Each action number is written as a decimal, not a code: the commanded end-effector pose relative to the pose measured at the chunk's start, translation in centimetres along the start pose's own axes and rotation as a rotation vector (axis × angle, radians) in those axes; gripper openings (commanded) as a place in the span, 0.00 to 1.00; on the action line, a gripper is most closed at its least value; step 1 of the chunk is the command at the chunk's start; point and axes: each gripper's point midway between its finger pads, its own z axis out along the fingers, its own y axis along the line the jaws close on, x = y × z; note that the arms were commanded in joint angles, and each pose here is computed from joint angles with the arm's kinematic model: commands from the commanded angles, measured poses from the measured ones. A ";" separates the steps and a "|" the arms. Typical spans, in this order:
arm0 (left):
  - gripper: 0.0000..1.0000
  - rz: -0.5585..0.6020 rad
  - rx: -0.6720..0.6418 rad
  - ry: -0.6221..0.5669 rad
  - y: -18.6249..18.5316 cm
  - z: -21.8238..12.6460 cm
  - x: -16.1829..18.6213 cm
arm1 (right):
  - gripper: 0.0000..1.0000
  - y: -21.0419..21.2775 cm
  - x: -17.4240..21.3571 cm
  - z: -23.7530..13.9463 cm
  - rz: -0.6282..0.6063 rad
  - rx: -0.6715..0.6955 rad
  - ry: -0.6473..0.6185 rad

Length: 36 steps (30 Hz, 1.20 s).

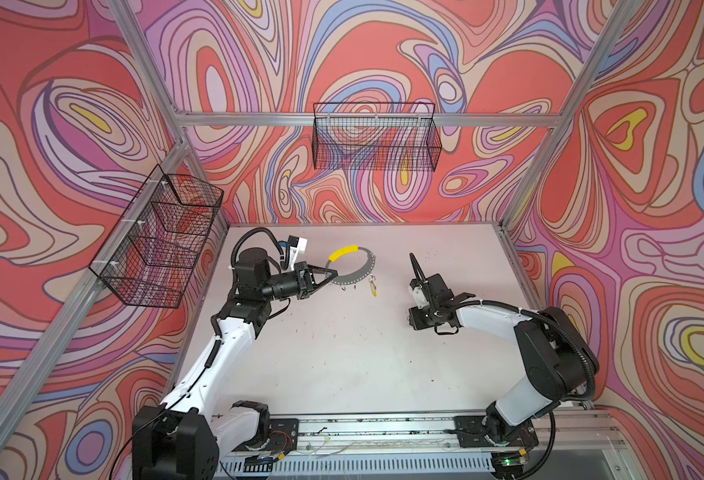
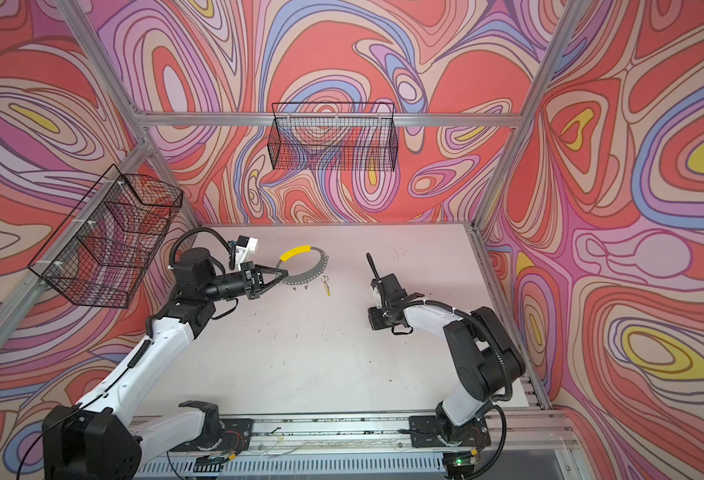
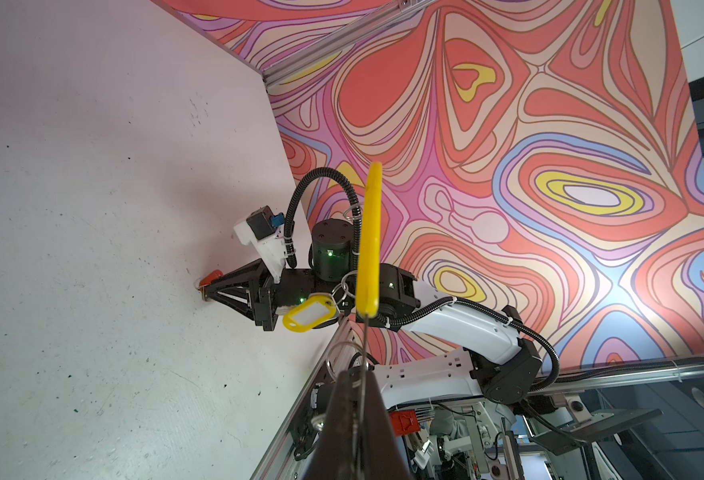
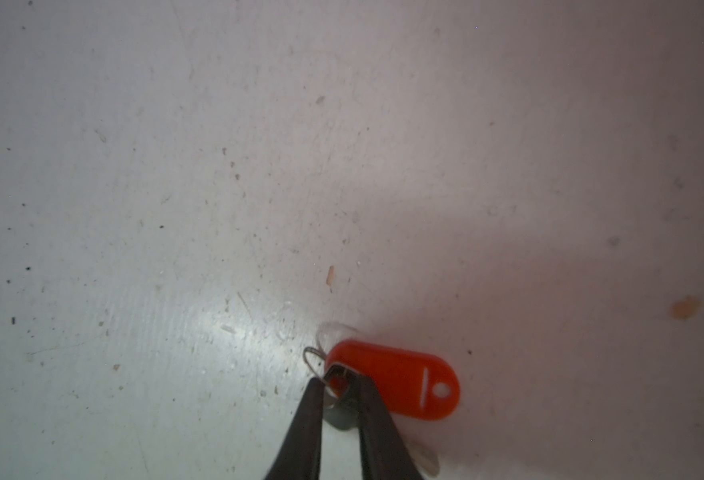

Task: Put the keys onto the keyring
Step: 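Grasp the red-tagged key's ring with the right gripper and lift it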

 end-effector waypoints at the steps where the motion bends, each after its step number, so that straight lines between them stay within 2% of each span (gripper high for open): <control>1: 0.00 0.022 0.025 0.008 -0.5 -0.1 -0.1 | 0.18 0.0 0.0 0.2 -0.022 0.009 0.003; 14: 0.00 0.020 0.015 0.011 -0.5 -0.4 0.2 | 0.10 0.4 0.0 0.5 -0.033 -0.012 0.016; 21: 0.00 0.018 0.008 0.011 -0.4 -0.5 0.2 | 0.00 0.8 -0.3 0.4 -0.040 -0.032 0.003; 26: 0.00 0.015 0.001 0.008 -0.5 -0.7 0.2 | 0.00 1.0 -0.8 -0.2 -0.054 -0.035 -0.027; 32: 0.00 0.035 -0.044 -0.027 -1.1 -1.1 -0.4 | 0.00 3.1 -2.4 -3.3 -0.118 -0.067 -0.137; 36: 0.00 0.068 -0.101 -0.074 -1.6 -1.6 -1.3 | 0.00 5.4 -3.5 -7.1 -0.153 -0.112 -0.236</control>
